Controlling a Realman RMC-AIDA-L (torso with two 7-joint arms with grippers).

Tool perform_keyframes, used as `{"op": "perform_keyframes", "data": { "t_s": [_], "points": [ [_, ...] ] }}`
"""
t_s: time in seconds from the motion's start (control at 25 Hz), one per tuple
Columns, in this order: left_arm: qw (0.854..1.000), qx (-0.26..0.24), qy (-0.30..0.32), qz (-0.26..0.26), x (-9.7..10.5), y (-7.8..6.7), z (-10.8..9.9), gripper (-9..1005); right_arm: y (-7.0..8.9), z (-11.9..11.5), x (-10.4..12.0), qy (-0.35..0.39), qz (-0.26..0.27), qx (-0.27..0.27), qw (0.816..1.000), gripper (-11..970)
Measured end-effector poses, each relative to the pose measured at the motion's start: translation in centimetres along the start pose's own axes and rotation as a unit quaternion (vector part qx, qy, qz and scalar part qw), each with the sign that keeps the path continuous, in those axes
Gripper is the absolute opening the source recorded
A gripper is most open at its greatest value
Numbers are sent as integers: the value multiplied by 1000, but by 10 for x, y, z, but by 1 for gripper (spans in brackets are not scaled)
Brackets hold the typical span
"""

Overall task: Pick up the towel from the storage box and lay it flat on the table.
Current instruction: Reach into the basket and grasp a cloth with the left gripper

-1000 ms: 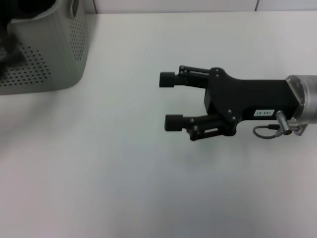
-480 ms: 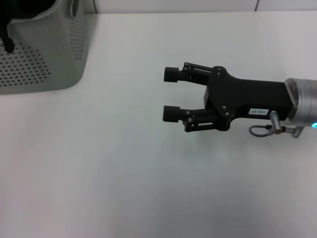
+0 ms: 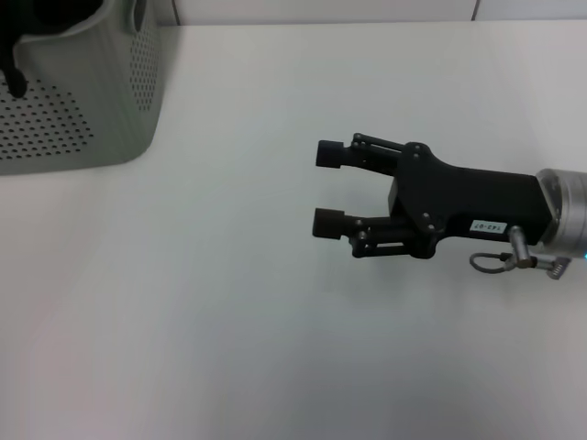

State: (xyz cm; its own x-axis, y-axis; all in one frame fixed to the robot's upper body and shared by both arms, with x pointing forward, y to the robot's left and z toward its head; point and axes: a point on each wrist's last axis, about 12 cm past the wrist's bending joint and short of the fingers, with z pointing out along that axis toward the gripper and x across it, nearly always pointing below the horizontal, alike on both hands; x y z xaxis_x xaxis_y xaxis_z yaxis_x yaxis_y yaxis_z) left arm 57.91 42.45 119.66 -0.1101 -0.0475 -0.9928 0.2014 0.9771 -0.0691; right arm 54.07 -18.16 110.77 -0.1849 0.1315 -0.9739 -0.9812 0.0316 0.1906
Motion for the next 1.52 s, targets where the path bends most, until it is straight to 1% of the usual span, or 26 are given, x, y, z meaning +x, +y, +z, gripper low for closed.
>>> {"op": "perform_keyframes", "data": {
  "t_s": [0.24, 0.48, 0.64, 0.92, 1.24, 1.52],
  "points": [
    [1000, -22, 20, 9, 0, 4, 2, 695, 1, -4, 1, -7, 2, 10, 1000, 880],
    [999, -32, 44, -3, 0, 11, 0, 695, 0, -3, 0, -6, 0, 9, 1000, 879],
    [998, -34, 57, -10, 6, 13, -2, 695, 0, -3, 0, -6, 1, 9, 1000, 878],
    [996, -32, 82, -22, 17, 17, -2, 694, 0, -3, 1, -4, -5, 12, 1000, 877],
    [995, -14, 88, -35, 21, 14, 0, 694, 2, -3, 3, -10, -2, 12, 1000, 875],
    [996, -14, 84, -37, 20, 15, 0, 529, 5, -3, 3, -17, -1, 3, 1000, 873]
  ]
}}
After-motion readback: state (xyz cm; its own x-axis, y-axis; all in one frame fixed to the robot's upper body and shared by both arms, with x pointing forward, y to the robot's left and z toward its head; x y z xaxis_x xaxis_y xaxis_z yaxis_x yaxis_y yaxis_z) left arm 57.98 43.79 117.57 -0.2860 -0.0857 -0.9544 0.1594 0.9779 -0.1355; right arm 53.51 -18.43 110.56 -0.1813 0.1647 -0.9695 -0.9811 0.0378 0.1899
